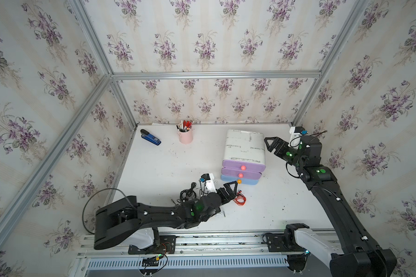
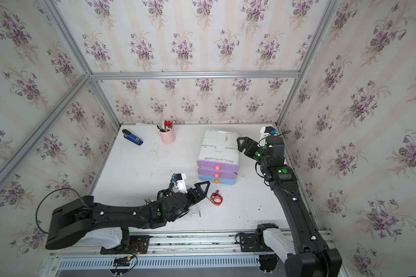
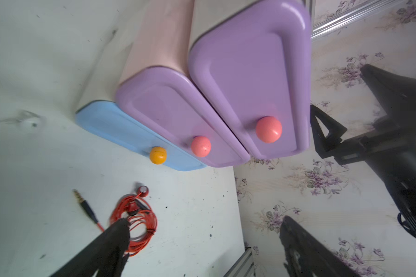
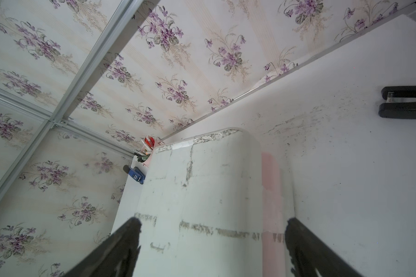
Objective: Place the wired earphones into the drawer by color
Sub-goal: Open the drawer in the storage box.
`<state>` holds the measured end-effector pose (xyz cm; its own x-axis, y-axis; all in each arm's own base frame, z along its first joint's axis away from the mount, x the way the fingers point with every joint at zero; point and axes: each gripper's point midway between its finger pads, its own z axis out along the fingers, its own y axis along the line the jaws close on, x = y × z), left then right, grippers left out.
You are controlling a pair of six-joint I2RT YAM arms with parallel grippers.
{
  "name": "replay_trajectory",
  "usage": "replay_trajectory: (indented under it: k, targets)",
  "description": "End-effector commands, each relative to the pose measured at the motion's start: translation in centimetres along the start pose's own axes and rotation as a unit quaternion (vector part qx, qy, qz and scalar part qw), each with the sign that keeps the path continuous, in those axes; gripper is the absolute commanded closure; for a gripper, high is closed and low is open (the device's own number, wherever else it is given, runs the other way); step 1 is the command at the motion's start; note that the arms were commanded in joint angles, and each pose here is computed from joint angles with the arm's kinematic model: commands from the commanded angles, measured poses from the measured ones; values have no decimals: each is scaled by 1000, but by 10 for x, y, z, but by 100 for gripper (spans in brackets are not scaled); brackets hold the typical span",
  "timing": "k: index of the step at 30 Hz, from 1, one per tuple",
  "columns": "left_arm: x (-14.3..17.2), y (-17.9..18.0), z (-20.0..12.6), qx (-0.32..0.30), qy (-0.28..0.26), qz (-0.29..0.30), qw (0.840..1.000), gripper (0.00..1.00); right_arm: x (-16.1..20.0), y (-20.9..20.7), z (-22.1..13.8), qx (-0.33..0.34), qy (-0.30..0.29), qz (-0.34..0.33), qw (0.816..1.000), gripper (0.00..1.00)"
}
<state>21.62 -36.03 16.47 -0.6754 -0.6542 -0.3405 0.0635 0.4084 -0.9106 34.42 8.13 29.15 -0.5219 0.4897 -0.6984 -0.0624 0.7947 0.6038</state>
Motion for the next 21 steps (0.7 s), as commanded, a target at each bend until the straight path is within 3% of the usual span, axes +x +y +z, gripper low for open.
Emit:
replay_trajectory:
  k: [1,4,7,11,14,21]
  targets:
    - [-10,-57,12,109,-25,-119,987,2,4,1,-4,2,12,-3,1000,4]
    - [-5,-70,23,130,-18,-135,982,3,6,1,-5,3,14,-4,1000,4]
    - [-1,-62,29,107,-13,-132,985,5,8,-2,-5,8,15,-8,1000,4]
    - [-3,-63,37,120,-16,-140,983,20,12,-3,-4,2,18,-10,1000,4]
    - [0,-64,43,107,-11,-129,986,26,15,-3,-3,-3,21,-11,1000,5]
    - [-20,-54,47,95,-36,-113,988,31,16,-3,-4,-2,19,-18,1000,5]
